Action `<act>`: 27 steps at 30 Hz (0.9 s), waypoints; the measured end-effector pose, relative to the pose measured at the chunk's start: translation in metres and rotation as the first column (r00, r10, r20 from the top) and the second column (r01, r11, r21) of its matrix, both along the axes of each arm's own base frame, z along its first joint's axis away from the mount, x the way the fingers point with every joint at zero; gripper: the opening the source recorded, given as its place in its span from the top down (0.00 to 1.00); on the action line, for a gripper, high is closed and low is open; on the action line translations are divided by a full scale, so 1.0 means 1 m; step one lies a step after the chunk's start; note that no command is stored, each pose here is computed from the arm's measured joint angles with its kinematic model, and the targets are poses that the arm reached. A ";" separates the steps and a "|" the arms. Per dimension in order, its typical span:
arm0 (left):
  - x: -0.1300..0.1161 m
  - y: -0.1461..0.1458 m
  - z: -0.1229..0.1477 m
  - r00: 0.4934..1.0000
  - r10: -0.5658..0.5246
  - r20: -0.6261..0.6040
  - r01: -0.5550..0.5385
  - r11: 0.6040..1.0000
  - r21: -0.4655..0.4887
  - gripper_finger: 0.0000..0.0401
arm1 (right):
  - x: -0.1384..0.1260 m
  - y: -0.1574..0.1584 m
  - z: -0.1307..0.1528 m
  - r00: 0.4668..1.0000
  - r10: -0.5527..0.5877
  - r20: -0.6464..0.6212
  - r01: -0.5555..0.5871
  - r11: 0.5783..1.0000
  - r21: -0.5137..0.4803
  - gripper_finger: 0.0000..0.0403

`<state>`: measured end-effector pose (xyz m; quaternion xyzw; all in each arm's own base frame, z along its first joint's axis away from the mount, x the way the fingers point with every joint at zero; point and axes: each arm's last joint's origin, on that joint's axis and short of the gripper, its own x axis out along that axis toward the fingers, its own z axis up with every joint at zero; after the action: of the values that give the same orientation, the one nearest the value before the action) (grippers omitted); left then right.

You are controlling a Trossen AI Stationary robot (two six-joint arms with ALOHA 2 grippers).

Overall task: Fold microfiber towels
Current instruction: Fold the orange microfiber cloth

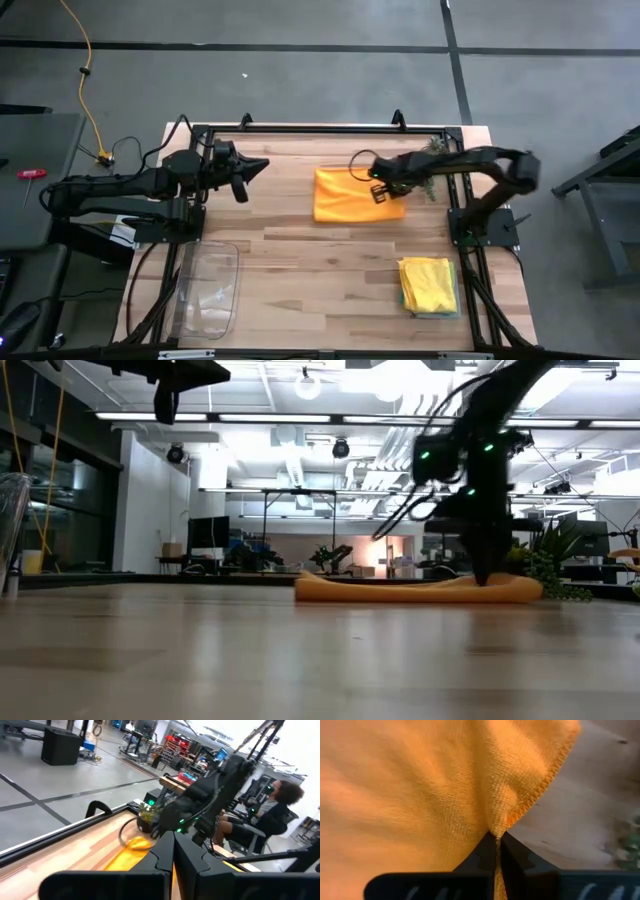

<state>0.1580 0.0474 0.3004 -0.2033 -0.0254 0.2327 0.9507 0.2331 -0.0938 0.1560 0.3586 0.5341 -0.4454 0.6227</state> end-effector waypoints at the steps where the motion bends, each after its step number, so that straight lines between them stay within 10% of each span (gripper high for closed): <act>1: 0.000 0.000 0.000 1.000 0.008 0.003 -0.008 1.000 -0.005 1.00 | -0.005 0.002 0.004 0.999 -0.018 0.034 0.018 1.000 -0.011 1.00; 17: 0.000 0.001 0.000 0.999 0.036 0.011 -0.036 0.999 -0.020 1.00 | 0.020 0.014 0.045 0.837 -0.032 0.547 0.067 0.997 -0.044 1.00; 27: 0.000 0.001 0.000 0.999 0.036 0.011 -0.036 0.999 -0.019 1.00 | 0.040 0.025 0.039 0.762 -0.112 0.638 0.121 0.992 0.030 1.00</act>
<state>0.1575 0.0484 0.3004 -0.2129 -0.0321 0.2488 0.9443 0.2727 -0.0683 0.1952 0.5169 0.2650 -0.3384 0.7403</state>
